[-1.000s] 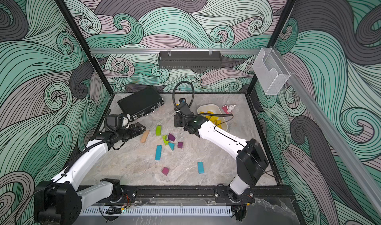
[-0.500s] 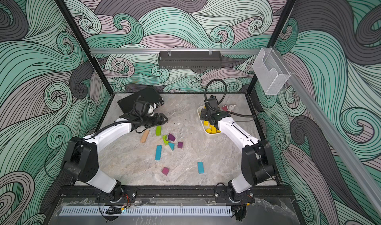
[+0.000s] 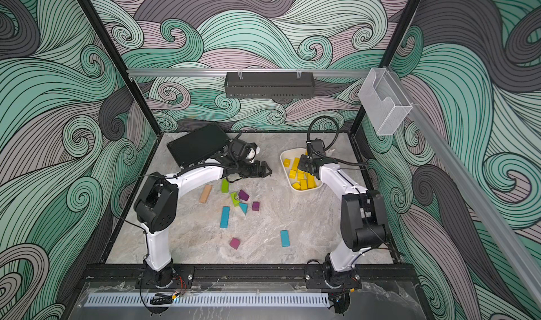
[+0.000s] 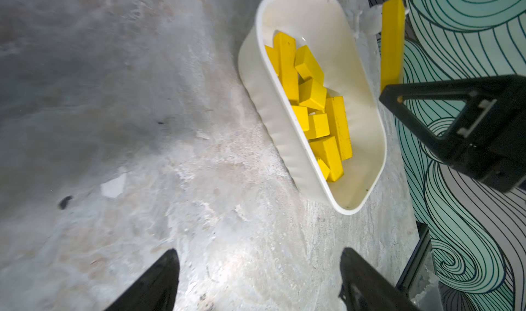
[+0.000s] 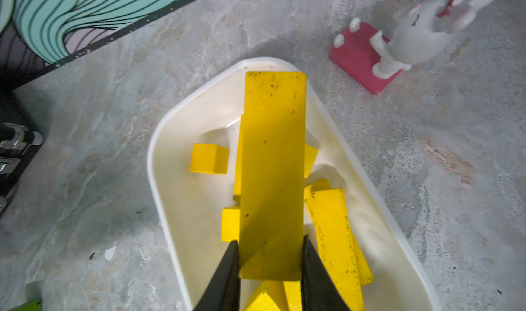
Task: Pick out the yellow building blocks
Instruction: Place the building block in the storage box.
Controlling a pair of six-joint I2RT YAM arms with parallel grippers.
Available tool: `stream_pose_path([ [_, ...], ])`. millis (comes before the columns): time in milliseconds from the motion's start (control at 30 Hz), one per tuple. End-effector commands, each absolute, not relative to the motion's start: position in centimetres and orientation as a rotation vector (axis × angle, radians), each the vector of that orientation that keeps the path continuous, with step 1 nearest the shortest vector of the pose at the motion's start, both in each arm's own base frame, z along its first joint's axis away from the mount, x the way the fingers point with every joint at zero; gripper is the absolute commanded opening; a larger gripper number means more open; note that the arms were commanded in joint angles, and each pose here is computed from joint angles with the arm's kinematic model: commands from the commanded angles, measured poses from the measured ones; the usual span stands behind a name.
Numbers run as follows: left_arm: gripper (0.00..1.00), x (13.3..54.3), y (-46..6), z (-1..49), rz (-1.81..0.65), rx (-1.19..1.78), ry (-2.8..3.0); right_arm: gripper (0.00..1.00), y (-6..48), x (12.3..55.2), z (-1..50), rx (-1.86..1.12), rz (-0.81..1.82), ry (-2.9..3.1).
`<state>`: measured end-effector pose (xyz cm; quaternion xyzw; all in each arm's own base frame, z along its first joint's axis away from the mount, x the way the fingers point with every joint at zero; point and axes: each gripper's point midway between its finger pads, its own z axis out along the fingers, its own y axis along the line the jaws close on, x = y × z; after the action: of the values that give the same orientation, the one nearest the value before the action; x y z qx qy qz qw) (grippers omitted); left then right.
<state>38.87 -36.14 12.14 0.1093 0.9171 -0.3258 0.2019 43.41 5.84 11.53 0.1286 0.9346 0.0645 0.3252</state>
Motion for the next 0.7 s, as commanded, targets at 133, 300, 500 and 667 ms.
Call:
stream_pose_path([
  [133,0.86,37.6,-39.1,11.6,-0.972,0.39,2.611,0.13,5.9,44.0,9.5,0.287,0.192,2.514],
  [300,0.86,37.7,-39.1,10.8,-0.947,0.37,2.626,0.13,6.0,44.0,8.7,0.255,0.182,2.541],
  [500,0.86,37.8,-39.2,10.5,-0.955,0.32,2.665,0.14,5.8,44.4,7.6,0.257,0.164,2.558],
  [667,0.86,37.9,-39.0,11.0,-0.938,0.351,2.645,0.3,5.4,44.4,7.3,0.253,0.125,2.588],
])
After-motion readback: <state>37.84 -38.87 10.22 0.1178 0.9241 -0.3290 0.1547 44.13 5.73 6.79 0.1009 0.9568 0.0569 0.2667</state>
